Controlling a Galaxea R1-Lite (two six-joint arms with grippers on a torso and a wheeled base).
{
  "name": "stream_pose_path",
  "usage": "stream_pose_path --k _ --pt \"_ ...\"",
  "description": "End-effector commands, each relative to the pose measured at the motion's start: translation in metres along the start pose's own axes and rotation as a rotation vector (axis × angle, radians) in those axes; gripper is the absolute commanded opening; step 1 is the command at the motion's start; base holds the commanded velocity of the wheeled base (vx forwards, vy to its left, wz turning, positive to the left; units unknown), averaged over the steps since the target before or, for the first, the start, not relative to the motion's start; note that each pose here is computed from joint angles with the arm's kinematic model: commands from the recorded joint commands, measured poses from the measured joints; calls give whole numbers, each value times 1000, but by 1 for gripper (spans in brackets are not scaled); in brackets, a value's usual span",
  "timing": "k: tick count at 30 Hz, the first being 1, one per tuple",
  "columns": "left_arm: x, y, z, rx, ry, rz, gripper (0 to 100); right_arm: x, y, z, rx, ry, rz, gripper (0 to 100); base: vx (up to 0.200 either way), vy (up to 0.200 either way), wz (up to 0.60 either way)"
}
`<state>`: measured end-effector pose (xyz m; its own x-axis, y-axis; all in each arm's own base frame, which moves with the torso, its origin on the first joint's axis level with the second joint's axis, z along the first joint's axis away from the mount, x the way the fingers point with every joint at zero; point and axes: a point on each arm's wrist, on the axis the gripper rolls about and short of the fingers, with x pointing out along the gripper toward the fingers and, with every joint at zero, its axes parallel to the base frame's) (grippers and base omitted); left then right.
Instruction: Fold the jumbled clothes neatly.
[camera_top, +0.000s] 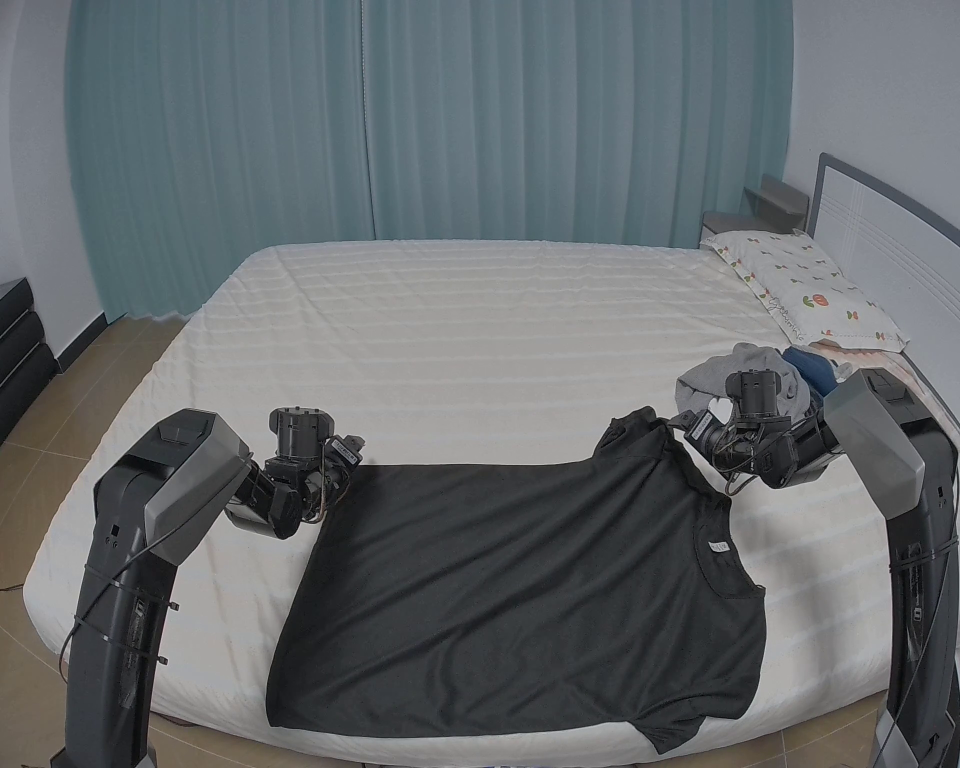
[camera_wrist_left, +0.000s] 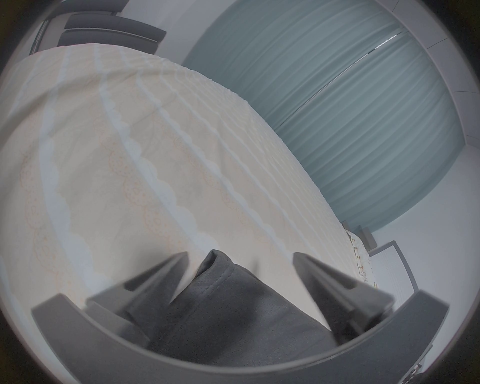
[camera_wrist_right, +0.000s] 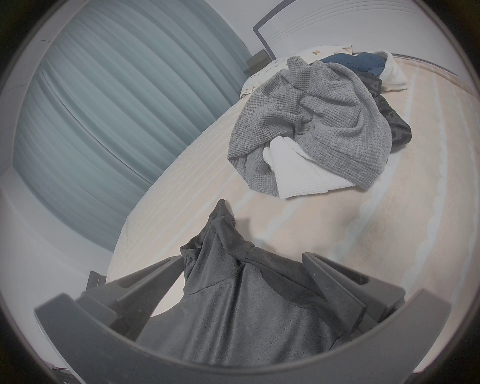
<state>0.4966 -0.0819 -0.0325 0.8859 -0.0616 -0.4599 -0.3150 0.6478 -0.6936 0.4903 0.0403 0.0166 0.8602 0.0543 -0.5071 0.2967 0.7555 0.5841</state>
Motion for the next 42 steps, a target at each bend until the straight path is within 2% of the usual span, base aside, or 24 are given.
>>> stream_pose_path --k 1,8,12,19,27,33,37,42 --pt "1 1 0 0 0 1 0 2 -1 -1 0 3 -2 100 0 0 0" --pt "0 0 4 -6 -19 5 0 6 -5 -6 -3 10 -10 100 0 0 0" --pt "0 1 11 -20 -94 30 0 14 -8 -10 -13 14 -13 100 0 0 0" --pt "1 6 20 -34 -158 49 0 24 -9 -12 -22 2 -6 100 0 0 0" --pt "1 12 33 -63 -217 65 0 38 -16 -20 -99 -24 18 100 0 0 0" --pt "3 18 35 -69 -224 76 0 44 -17 -26 -166 -41 41 100 0 0 0" --pt "3 20 38 -71 -229 82 0 46 -11 -27 -190 -61 69 100 0 0 0" --pt "4 22 34 -68 -221 88 0 52 0 -29 -266 -82 91 100 0 0 0"
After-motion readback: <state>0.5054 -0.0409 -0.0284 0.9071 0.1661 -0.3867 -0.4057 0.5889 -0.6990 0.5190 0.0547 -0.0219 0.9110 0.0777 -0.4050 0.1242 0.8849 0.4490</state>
